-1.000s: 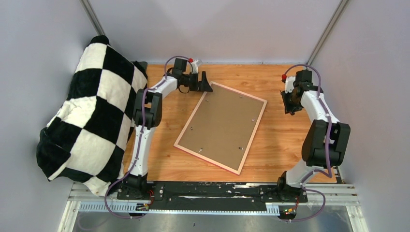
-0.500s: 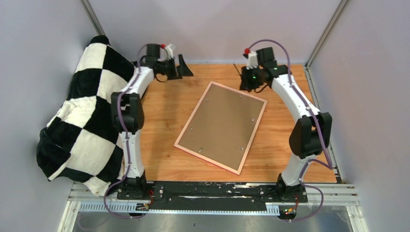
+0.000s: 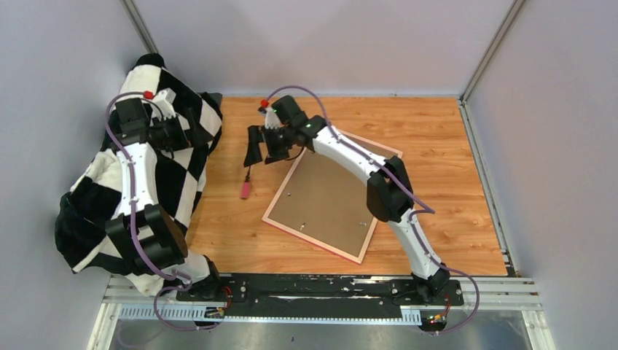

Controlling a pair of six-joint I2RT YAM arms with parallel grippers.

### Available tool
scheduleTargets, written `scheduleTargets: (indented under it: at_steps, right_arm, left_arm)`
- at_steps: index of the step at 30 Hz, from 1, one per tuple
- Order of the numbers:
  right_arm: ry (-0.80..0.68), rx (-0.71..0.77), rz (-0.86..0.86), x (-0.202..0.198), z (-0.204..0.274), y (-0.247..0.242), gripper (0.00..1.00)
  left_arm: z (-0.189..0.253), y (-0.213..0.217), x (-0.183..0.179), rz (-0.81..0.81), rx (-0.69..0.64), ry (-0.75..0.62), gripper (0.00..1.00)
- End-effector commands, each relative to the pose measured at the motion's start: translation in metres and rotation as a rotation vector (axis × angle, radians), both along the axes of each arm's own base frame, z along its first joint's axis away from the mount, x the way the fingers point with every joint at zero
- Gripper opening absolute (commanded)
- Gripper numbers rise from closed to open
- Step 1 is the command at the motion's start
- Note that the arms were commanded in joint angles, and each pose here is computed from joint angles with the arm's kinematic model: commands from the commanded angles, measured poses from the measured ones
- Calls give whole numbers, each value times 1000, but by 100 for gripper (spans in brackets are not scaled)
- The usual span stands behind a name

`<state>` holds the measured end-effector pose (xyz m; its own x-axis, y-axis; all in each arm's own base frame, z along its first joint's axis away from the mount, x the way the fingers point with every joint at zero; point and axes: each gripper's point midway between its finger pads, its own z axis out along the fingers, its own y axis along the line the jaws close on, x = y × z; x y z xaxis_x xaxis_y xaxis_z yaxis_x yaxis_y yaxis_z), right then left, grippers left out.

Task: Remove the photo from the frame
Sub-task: Place the screwdriver at the center of the board, then turn over the photo frame at the center of the board.

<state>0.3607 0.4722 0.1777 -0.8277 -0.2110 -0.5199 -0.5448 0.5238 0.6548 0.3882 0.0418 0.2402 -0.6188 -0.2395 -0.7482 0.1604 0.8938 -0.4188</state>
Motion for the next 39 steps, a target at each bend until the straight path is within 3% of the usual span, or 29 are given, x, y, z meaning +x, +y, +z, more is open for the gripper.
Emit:
scheduleTargets:
  at_steps: [1,6,9,12,20,24,27,33,39]
  right_arm:
    - [42,117,86,-39,41,39,100]
    - [13,97,78,-32,44,2,100]
    - [-123,82,96,-24,59,-43,100]
    - [-275,16,65,-12,64,-105,100]
    - [-567,-187,-38,-20,69,-246,100]
    - [-675,-270,-94,-35,74,-289,100]
    - [-740,-323,-128,-47,78,-313,100]
    - [-823,-417,-226,-64,84,-356,100]
    - [-815,-470,-442,-60,96,-413,100]
  left_arm:
    - [-24,-3,-36,-43,79,54,100]
    - [-11,-13,-46,-81,76,7,100]
    - [-7,-20,-48,-118,100,-17,100]
    - [-15,-39,-51,-198,207,-20,100]
    - [-43,-153,-87,-783,472,-200,100]
    - [-76,-200,-120,-1101,632,-283,100]
    - [-98,-232,-148,-1302,666,-315,100]
    - [-125,-281,-197,-1582,710,-350,100]
    - [-170,-318,-224,-1682,809,-331,100]
